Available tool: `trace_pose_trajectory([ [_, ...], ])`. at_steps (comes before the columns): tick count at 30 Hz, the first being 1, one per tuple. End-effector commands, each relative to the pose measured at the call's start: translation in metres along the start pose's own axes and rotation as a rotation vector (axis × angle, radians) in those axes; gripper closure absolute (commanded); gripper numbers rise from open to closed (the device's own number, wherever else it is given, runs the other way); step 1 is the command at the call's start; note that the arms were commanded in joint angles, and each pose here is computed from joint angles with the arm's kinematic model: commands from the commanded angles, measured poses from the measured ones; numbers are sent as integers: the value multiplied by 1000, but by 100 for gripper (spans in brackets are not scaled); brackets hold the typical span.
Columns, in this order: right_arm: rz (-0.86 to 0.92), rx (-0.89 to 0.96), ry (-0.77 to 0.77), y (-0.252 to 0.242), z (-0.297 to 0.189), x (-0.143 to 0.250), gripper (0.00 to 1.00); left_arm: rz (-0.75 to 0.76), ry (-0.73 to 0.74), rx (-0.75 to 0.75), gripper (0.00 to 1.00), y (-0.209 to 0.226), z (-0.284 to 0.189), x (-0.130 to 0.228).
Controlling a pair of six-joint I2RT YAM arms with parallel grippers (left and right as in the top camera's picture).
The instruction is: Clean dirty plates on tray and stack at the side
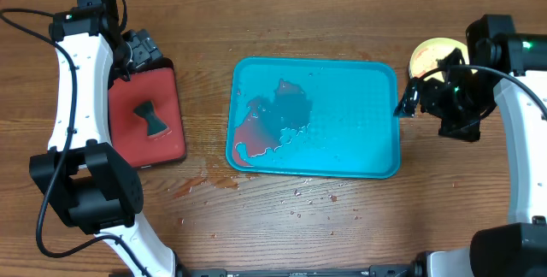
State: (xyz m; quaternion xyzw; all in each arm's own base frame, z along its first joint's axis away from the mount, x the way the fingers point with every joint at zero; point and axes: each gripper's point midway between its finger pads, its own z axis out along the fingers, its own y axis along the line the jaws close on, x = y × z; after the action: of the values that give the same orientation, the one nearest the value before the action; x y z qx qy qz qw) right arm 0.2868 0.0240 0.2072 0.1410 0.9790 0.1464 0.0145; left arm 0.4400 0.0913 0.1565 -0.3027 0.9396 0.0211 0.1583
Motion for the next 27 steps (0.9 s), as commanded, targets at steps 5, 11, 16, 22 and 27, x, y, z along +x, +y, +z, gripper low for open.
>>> trace_pose_trajectory([
  [5,-144,-57,-343,16,-48,-8,0,0,-21,17,0,-1,-10,-4],
  [11,-225,-124,-591,19,-57,6,0,-1,-21,17,0,-1,-10,-4],
  [16,-287,-169,-775,18,-51,15,0,0,-21,17,0,-1,-10,-4],
  [22,-345,-223,-900,14,-34,34,0,0,-21,17,0,-1,-10,-4],
  [27,-398,-269,-914,17,-15,40,0,0,-21,17,0,-1,-10,-4],
])
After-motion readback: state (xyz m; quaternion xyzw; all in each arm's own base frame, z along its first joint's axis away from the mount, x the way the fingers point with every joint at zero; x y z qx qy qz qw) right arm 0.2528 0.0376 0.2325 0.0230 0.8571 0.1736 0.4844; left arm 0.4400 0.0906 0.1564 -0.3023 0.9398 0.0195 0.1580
